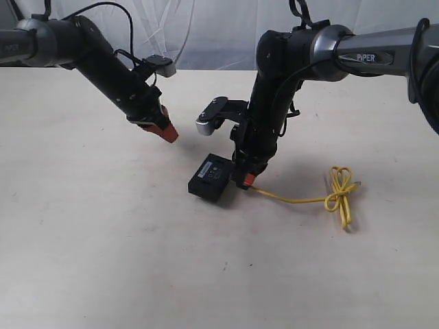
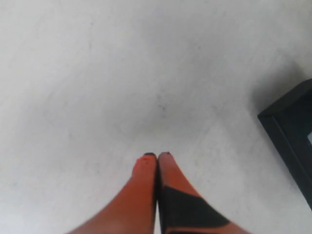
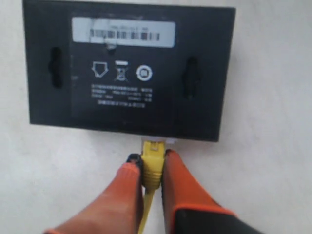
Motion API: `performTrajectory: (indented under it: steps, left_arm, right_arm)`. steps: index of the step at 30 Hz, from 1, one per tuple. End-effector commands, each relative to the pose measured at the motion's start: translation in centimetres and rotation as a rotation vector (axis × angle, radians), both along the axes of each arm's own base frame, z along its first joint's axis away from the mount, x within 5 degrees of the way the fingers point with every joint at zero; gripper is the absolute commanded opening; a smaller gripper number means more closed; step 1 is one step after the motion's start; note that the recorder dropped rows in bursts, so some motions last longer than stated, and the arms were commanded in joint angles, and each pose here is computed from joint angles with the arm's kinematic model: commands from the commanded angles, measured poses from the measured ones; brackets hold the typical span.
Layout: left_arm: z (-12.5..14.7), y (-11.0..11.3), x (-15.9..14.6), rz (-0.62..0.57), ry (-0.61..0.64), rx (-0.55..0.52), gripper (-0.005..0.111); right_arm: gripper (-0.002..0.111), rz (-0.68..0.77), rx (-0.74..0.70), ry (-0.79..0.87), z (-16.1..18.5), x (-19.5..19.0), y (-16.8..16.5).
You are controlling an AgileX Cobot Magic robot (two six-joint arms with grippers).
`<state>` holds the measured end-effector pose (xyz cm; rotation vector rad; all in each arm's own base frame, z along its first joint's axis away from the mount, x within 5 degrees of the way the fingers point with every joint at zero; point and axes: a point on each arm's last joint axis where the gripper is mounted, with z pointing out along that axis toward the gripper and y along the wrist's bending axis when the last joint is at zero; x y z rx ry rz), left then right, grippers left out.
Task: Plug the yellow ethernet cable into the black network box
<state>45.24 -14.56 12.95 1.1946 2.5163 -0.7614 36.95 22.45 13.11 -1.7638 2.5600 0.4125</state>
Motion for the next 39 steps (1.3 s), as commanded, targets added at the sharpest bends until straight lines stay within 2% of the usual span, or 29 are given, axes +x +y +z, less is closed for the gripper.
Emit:
performTrajectory:
  steps: [1,3,15,17,23,26,29,33,35,36,37,39]
  left_arm:
    - [1.3,0.5,0.2,0.064,-0.008,0.022,0.0]
    - [1.3,0.5,0.1,0.073,0.007,0.021,0.0]
    - [1.3,0.5,0.1,0.095,0.021,0.025,0.0]
    - [1.3,0.5,0.1,0.102,0.026,0.024,0.0]
    - [1.5,0.6,0.0,0.127,0.044,0.032,0.0]
    - [2.4,0.8,0.0,0.14,0.025,0.053,0.0]
    - [5.3,1.2,-0.1,0.172,-0.045,0.072,0.0]
    - [9.4,2.0,-1.2,0.231,-0.085,0.114,0.0]
    - [10.8,2.6,-2.5,0.259,-0.107,0.144,0.0]
    - [12.0,3.1,-3.4,0.285,-0.137,0.166,0.0]
    - [12.7,3.5,-4.2,0.305,-0.161,0.183,0.0]
    - [13.9,4.3,-5.7,0.355,-0.213,0.212,0.0]
  right_arm:
    - [-0.001,0.099,0.014,-0.019,-0.1,0.1,0.0]
    - [-0.001,0.145,0.001,-0.025,-0.6,0.1,-0.1]
    - [0.001,0.164,-0.03,-0.041,-0.7,0.3,-0.4]
    - [0.009,0.168,-0.036,-0.044,-0.7,0.3,-0.4]
    - [0.051,0.169,-0.037,-0.046,-0.6,0.3,-0.4]
    - [0.055,0.179,-0.051,-0.066,0.0,0.3,-0.6]
    - [0.055,0.139,-0.059,-0.133,2.6,0.4,-0.9]
    - [0.054,-0.026,-0.127,-0.237,5.7,0.7,-2.0]
    - [0.035,-0.108,-0.169,-0.281,7.0,0.8,-2.6]
    - [0.014,-0.161,-0.193,-0.306,7.7,0.8,-3.0]
    - [-0.001,-0.194,-0.211,-0.324,8.2,0.8,-3.3]
    - [0.0,-0.262,-0.255,-0.335,8.8,0.9,-4.2]
